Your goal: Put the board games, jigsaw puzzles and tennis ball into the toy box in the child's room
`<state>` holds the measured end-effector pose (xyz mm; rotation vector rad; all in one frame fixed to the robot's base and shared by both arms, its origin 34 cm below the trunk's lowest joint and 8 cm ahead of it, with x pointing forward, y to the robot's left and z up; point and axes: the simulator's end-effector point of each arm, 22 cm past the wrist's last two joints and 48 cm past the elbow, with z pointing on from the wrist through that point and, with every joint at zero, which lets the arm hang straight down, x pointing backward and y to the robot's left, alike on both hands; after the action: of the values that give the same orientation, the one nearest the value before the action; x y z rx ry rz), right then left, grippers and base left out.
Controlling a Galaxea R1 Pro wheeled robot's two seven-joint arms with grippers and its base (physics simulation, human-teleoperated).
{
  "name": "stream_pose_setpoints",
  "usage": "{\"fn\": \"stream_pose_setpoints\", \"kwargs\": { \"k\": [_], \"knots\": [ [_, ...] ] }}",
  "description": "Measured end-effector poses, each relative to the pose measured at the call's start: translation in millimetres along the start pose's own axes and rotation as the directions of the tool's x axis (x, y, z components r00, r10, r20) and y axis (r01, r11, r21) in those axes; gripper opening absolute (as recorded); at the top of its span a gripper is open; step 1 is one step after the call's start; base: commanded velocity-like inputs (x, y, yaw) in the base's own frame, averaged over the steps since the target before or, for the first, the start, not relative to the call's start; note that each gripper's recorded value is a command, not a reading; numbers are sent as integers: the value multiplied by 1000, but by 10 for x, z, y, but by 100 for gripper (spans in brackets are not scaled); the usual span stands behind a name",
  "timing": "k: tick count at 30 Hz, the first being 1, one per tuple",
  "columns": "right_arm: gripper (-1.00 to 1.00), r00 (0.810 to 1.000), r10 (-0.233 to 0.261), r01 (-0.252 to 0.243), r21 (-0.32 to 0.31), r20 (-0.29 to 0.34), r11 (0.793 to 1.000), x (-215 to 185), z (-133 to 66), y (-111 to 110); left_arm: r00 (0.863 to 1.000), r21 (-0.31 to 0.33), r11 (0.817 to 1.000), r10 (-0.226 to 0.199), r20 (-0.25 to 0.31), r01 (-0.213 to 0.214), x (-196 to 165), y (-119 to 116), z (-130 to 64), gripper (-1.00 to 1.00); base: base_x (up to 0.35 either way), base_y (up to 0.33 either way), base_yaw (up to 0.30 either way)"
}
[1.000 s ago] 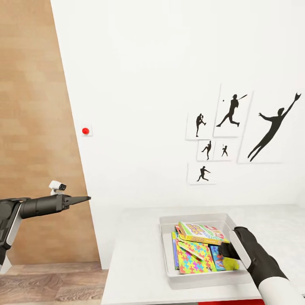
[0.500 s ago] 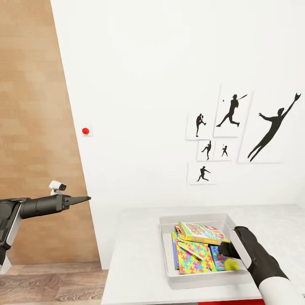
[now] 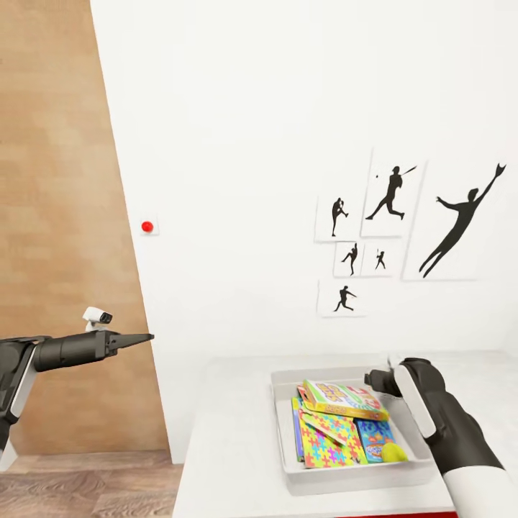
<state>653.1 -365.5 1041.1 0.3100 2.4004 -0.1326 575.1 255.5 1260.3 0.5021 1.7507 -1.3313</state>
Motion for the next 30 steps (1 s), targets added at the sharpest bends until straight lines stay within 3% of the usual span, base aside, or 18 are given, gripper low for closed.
{"fn": "stream_pose_setpoints", "kwargs": {
  "k": [6,9,13,16,18,21,22,25,26,30],
  "knots": [
    [100,994,29,-21,-77,105,997,-334,-320,188,1000,2,1000,8,4,-8,-24,-43,-14,100,0,0,0],
    [100,989,58,-36,-154,136,987,-357,-492,342,1000,3,1000,12,6,-12,-34,-66,-20,100,0,0,0],
    [100,979,122,-71,-288,164,955,-339,-779,565,1000,4,1000,18,8,-18,-49,-94,-29,100,0,0,0],
    [100,970,195,-123,-397,145,909,-299,-929,702,1000,5,1000,22,10,-22,-59,-117,-35,100,0,0,0],
    [100,964,239,-147,-511,118,847,-295,-1070,907,1000,6,1000,26,12,-26,-69,-134,-39,100,0,0,0],
    [100,948,296,-143,-677,115,722,-413,-1368,1227,999,7,1000,30,13,-30,-78,-156,-46,100,0,0,0],
    [100,943,309,-138,-701,123,700,-456,-1429,1269,999,7,999,31,14,-31,-82,-163,-48,100,-5,0,0],
    [100,913,379,-105,-812,149,574,-585,-1717,1451,999,8,999,36,15,-36,-93,-184,-54,100,-71,0,0],
    [100,908,394,-101,-835,146,541,-554,-1762,1488,999,8,999,37,16,-37,-97,-190,-55,100,-135,0,0],
    [100,890,430,-83,-874,151,479,-497,-1843,1520,999,9,999,43,18,-43,-111,-218,-63,100,-234,0,0]
  ]
}}
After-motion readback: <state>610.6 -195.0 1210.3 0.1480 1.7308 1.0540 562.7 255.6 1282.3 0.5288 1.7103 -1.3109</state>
